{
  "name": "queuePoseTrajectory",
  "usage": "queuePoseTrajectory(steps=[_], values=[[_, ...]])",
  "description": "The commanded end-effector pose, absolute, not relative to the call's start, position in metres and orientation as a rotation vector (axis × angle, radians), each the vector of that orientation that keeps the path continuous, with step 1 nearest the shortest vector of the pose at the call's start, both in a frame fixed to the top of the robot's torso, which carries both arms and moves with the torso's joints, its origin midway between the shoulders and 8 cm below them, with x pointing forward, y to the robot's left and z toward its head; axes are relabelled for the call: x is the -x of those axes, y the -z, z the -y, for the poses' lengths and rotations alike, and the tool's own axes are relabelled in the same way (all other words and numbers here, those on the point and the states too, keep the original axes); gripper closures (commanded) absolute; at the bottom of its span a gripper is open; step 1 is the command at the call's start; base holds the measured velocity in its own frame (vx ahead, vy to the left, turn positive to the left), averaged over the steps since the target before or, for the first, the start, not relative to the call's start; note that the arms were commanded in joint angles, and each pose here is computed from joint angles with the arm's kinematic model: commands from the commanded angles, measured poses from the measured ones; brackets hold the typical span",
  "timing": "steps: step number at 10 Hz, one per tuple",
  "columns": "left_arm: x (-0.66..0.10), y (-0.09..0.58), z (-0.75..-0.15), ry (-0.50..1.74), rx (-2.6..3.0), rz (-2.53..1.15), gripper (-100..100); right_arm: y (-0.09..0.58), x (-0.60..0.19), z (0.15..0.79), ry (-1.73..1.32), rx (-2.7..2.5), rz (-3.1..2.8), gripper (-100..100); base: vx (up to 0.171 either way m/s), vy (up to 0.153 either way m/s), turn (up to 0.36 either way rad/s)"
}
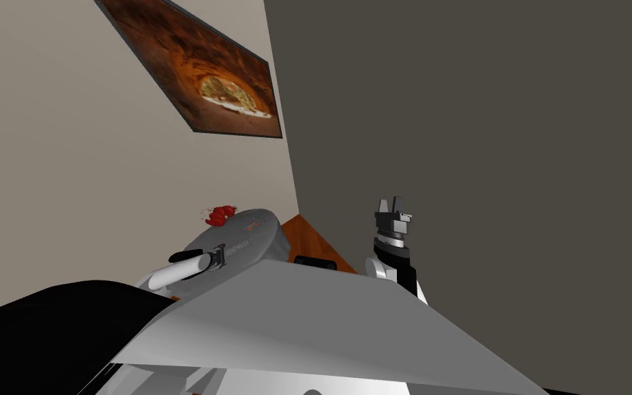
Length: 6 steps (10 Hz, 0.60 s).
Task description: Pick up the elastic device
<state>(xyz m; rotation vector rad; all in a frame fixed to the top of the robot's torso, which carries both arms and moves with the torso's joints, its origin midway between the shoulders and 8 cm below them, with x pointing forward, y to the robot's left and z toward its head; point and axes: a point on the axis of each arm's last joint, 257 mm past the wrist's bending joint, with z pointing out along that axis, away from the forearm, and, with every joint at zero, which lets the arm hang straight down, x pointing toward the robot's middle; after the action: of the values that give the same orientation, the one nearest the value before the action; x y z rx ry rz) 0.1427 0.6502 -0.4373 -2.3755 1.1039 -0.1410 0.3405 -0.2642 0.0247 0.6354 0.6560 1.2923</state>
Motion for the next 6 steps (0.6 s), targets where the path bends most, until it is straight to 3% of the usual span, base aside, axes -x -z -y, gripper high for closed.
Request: queuePoseTrajectory(steps=[1, 2, 3, 6], values=[[-0.143, 0.437, -0.650, 0.141, 2.375, -1.104, -100, -0.025, -0.340, 0.264, -1.292, -0.635, -0.656, 0, 0.068, -0.002, -0.017], [-0.142, 0.438, -0.650, 0.139, 2.379, -1.104, 0, -0.025, -0.340, 0.264, -1.292, -0.635, -0.656, 0, 0.012, 0.000, 0.002], [-0.142, 0.444, -0.653, 0.130, 2.392, -1.068, -100, -0.025, -0.340, 0.264, -1.292, -0.635, -0.656, 0, -0.052, 0.022, -0.203], [-0.141, 0.455, -0.657, 0.116, 2.416, -1.010, -100, -0.025, -0.341, 0.264, -1.293, -0.635, -0.656, 0, -0.097, 0.038, -0.170]])
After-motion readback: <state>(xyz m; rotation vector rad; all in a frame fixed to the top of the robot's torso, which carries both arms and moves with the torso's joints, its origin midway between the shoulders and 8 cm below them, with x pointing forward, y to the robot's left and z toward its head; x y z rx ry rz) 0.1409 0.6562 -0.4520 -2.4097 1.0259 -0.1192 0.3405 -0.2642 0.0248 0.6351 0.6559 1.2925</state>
